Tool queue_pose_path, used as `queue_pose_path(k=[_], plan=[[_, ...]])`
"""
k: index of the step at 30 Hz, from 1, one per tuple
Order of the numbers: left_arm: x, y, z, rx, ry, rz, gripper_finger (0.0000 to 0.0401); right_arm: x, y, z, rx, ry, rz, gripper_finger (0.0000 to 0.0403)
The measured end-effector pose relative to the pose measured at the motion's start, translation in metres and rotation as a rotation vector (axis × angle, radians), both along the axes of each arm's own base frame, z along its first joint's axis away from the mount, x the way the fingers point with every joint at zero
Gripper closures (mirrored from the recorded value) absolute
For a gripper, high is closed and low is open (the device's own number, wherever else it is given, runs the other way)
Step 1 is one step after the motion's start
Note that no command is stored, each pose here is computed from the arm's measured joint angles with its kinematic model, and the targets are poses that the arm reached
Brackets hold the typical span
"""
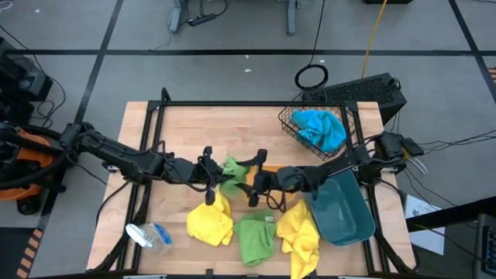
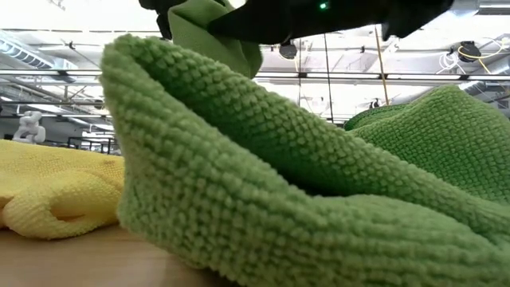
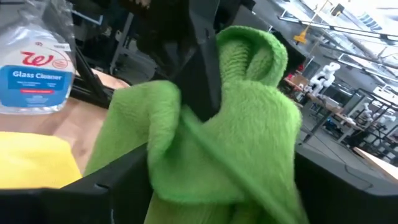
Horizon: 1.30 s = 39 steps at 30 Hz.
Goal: Sort microfiber towel by color & place in baskets
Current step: Put the top green microfiber cloth into the blue bin
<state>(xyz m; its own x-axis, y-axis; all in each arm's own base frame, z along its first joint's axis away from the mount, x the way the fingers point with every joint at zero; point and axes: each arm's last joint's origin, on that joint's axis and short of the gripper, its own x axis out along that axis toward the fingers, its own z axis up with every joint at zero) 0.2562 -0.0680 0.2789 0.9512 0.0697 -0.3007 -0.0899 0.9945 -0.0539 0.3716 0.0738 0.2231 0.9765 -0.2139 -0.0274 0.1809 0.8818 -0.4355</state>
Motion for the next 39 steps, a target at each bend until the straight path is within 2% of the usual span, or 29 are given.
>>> queue_pose_path(k=[4,7,13,19,21,25,28,33,39], plan=[[0.002,-0.001,-0.003,0.026,0.012,-0.013,0.0393,0.012,0.000,-0.005,-0.005,0.020,-0.004,0.0095],[0.002,-0.001,-0.002,0.027,0.008,-0.017,0.0393,0.017,0.001,-0.009,-0.011,0.049,-0.001,0.0123],[0.000,-0.006,0.000,0.069,-0.005,-0.056,0.0372,0.019,0.002,-0.007,0.011,0.060,-0.007,0.0235],[-0.002,-0.014,-0.001,0.083,-0.003,-0.073,0.0297,0.016,0.007,-0.006,-0.021,0.087,0.005,0.0361],[-0.003,-0.016,0.000,0.099,-0.003,-0.087,0.0269,0.012,0.010,-0.001,-0.034,0.099,0.011,0.0386],[-0.006,-0.023,0.001,0.148,-0.015,-0.127,0.0223,-0.001,0.016,0.017,-0.035,0.118,-0.006,0.0376],[-0.008,-0.027,0.002,0.173,-0.024,-0.141,0.0206,-0.012,0.018,0.030,-0.045,0.148,-0.043,0.0367],[-0.010,-0.029,0.003,0.177,-0.025,-0.145,0.0200,-0.035,0.022,0.057,-0.059,0.141,-0.098,0.0380],[-0.006,-0.030,-0.002,0.176,-0.011,-0.137,0.0200,-0.060,0.022,0.099,-0.027,0.010,-0.085,0.0381]])
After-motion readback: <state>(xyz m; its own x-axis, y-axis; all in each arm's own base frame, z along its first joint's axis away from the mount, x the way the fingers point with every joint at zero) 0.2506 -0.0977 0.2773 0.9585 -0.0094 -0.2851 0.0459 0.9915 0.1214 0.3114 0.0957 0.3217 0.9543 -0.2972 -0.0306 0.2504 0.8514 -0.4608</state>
